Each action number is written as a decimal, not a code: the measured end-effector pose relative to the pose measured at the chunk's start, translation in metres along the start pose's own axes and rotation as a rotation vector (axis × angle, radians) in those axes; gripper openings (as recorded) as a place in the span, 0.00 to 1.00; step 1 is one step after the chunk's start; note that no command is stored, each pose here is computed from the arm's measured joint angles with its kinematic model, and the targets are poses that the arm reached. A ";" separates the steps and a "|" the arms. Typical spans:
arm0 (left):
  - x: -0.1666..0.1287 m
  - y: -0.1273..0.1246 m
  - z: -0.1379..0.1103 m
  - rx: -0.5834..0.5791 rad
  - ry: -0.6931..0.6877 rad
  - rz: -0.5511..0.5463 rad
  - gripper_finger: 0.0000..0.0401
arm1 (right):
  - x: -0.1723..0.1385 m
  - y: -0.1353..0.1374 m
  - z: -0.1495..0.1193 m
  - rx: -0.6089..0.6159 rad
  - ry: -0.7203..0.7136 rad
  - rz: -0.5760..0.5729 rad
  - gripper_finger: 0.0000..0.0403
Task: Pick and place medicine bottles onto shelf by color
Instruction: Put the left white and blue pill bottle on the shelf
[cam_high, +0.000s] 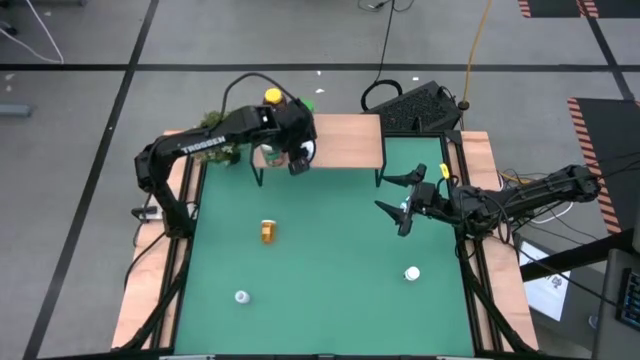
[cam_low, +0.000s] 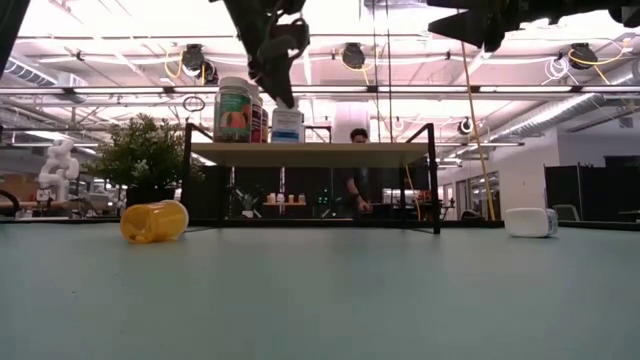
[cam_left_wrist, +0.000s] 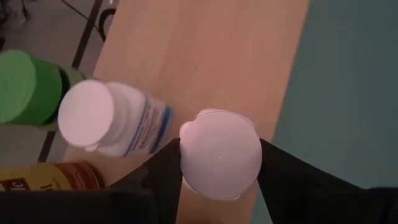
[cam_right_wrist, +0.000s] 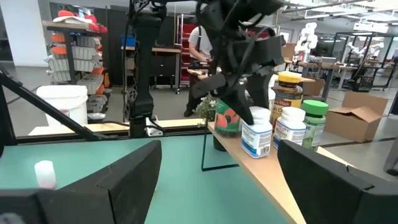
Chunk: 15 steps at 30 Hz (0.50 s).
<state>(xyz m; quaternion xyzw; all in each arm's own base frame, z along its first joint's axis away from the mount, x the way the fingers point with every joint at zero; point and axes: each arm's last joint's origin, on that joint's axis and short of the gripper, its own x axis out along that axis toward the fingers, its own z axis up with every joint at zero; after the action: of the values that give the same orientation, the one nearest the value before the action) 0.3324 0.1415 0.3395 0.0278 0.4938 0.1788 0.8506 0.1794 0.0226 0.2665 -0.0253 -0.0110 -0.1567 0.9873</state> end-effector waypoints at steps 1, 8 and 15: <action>0.000 0.002 -0.001 -0.002 0.002 0.002 0.46 | 0.000 0.000 0.000 -0.005 0.000 0.000 0.79; 0.001 0.007 -0.001 0.007 -0.004 -0.002 0.46 | 0.000 0.000 0.001 -0.020 -0.013 -0.004 0.79; 0.001 0.006 -0.001 0.005 -0.010 -0.018 0.51 | 0.000 -0.001 0.001 -0.016 -0.014 -0.006 0.79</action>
<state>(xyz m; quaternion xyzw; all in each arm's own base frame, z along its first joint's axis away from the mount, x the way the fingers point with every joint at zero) 0.3306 0.1474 0.3397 0.0263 0.4900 0.1697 0.8546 0.1793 0.0221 0.2680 -0.0345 -0.0165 -0.1594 0.9865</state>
